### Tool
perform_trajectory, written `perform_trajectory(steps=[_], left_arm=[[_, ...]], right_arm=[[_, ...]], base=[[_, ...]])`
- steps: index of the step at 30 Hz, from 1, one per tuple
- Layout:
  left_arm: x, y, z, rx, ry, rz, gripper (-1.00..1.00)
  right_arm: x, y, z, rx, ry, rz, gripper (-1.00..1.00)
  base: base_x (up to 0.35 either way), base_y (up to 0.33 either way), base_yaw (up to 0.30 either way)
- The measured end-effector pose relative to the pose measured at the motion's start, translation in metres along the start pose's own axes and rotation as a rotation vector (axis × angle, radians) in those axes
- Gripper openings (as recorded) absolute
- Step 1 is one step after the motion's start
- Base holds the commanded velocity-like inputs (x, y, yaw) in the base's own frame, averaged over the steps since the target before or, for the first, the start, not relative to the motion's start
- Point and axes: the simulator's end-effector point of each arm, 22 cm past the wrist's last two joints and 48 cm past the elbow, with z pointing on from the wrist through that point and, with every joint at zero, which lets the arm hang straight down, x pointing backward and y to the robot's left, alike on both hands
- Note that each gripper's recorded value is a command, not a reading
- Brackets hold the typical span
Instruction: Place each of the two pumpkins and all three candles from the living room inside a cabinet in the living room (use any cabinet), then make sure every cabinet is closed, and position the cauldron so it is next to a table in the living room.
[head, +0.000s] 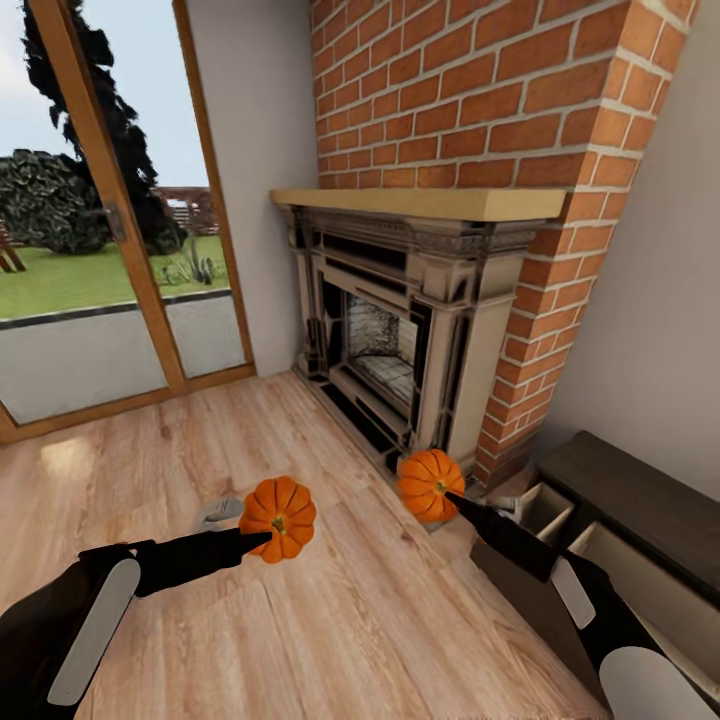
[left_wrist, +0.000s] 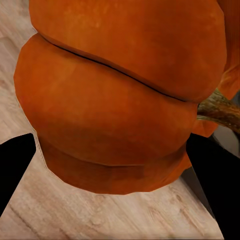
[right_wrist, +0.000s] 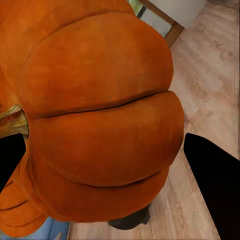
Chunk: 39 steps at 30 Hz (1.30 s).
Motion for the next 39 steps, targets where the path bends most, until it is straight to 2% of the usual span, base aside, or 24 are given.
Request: perform_trajectory(steps=[35,39], left_arm=[[-0.038,-0.037,-0.037,0.005,-0.014,0.009,-1.00],[-0.039,-0.037,-0.037,0.004,-0.016,0.012,-1.00]], right_arm=[[-0.034,0.056,-0.007,-0.010,-0.008,-0.010,-1.00],[-0.034,0.057,-0.008,-0.010,-0.008,-0.012,-1.00]], base=[[0.000,0.000,-0.269],[0.000,0.000,-0.269]])
